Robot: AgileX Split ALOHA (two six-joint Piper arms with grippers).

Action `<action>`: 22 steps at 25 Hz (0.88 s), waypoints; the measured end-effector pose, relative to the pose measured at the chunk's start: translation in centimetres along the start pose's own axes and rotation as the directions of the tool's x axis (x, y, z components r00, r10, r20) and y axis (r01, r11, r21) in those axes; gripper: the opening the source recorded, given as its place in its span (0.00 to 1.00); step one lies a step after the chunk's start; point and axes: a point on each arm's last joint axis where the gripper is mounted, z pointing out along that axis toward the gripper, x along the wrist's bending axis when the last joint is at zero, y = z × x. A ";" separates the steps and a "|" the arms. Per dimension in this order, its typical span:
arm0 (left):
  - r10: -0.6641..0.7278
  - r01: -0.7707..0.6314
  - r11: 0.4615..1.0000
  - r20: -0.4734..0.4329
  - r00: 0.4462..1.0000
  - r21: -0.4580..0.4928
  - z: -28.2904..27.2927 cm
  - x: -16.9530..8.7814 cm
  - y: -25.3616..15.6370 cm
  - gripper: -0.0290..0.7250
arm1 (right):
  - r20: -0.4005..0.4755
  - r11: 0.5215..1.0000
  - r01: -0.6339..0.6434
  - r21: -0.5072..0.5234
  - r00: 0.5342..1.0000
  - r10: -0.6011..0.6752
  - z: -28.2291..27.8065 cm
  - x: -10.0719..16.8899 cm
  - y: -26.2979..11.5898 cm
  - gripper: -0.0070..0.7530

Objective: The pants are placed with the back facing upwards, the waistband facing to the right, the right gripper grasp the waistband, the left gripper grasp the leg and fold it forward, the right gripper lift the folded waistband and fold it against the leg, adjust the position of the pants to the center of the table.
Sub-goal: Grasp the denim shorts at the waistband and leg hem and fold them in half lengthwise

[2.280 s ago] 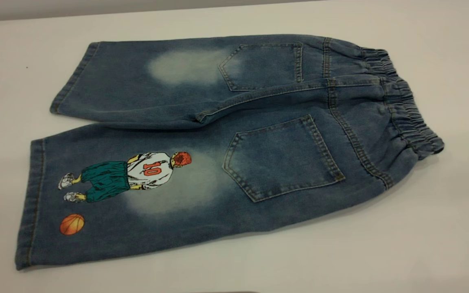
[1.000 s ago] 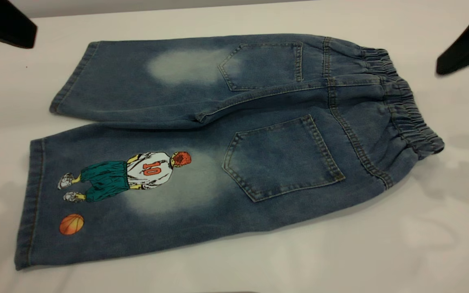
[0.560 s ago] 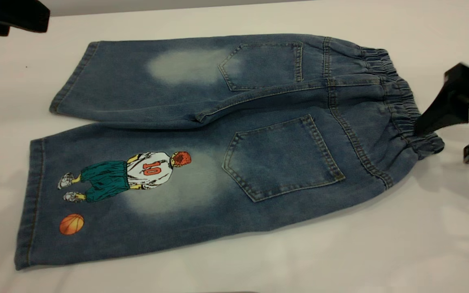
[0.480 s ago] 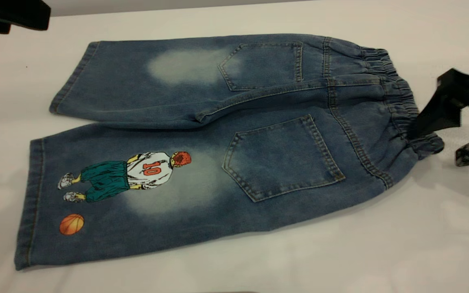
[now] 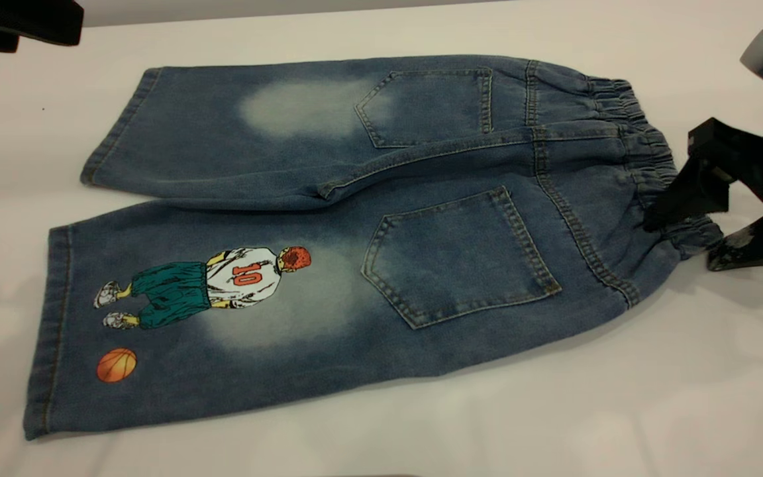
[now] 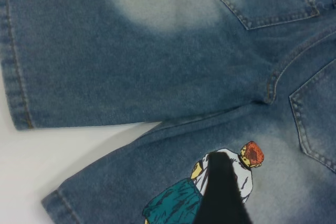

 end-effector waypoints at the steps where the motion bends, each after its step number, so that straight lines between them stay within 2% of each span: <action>1: 0.000 0.000 1.000 0.000 1.000 0.000 0.0 0.0 0.0 0.67 | -0.001 1.000 -0.001 0.003 1.000 0.001 0.1 0.0 0.0 0.53; 5: -0.005 0.005 1.000 0.002 1.000 0.002 0.0 0.0 0.0 0.67 | -0.002 1.000 0.009 0.004 1.000 -0.009 0.1 0.0 -0.1 0.16; 7: -0.019 0.018 1.000 0.015 1.000 0.012 0.0 -0.1 -0.1 0.67 | -0.004 1.000 0.017 0.004 1.000 -0.017 0.1 0.0 -0.1 0.08; 10: -0.051 0.047 0.996 0.053 0.997 0.075 0.0 -0.5 -0.7 0.67 | -0.006 1.000 0.021 0.004 1.000 -0.021 0.1 0.0 -0.1 0.06; 13: -0.096 0.082 0.976 0.064 0.993 0.201 0.2 -0.6 -1.8 0.67 | -0.007 1.000 0.022 0.005 1.000 -0.022 0.1 0.0 -0.1 0.06; 16: -0.139 0.133 0.922 -0.009 0.990 0.363 1.0 0.1 -3.4 0.67 | -0.010 1.000 0.022 0.005 1.000 -0.022 0.1 0.0 -0.1 0.06; 18: -0.158 0.185 0.871 -0.097 0.983 0.456 1.9 0.9 -4.6 0.67 | -0.010 1.000 0.023 0.006 1.000 -0.023 0.1 0.0 -0.1 0.06; 22: -0.166 0.251 0.789 -0.198 0.966 0.561 4.2 2.2 -6.4 0.67 | -0.010 1.000 0.024 0.006 1.000 -0.023 0.1 0.0 -0.1 0.06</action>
